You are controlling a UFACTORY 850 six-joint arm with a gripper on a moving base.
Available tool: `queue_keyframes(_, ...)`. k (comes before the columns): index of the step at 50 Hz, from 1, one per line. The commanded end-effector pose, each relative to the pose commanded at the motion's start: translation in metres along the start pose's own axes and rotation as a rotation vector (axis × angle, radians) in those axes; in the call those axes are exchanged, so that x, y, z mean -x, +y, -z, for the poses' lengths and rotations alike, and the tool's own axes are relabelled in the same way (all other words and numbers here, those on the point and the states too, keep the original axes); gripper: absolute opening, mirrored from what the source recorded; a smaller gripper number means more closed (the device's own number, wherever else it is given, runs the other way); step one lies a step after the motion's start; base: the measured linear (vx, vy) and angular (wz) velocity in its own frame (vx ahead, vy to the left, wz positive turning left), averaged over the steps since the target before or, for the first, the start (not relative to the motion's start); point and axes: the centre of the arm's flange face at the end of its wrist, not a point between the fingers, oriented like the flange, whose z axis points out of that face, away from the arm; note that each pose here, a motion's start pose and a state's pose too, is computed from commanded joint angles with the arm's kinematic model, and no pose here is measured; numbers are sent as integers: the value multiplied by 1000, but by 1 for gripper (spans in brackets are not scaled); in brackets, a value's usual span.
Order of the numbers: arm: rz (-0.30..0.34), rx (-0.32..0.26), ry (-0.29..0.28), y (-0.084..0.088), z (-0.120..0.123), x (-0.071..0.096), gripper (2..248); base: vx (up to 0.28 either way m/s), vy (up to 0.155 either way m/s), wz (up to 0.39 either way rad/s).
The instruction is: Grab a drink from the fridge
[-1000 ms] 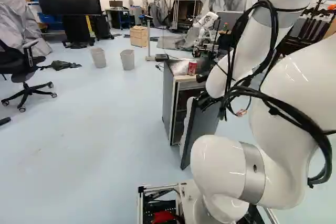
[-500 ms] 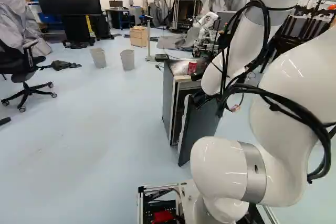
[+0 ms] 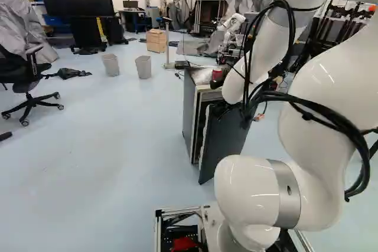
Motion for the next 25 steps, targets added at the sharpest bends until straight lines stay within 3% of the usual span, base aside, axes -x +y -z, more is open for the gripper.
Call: queue_keyframes(25,25,-10,11,2,-11,-22,247,0,0,0)
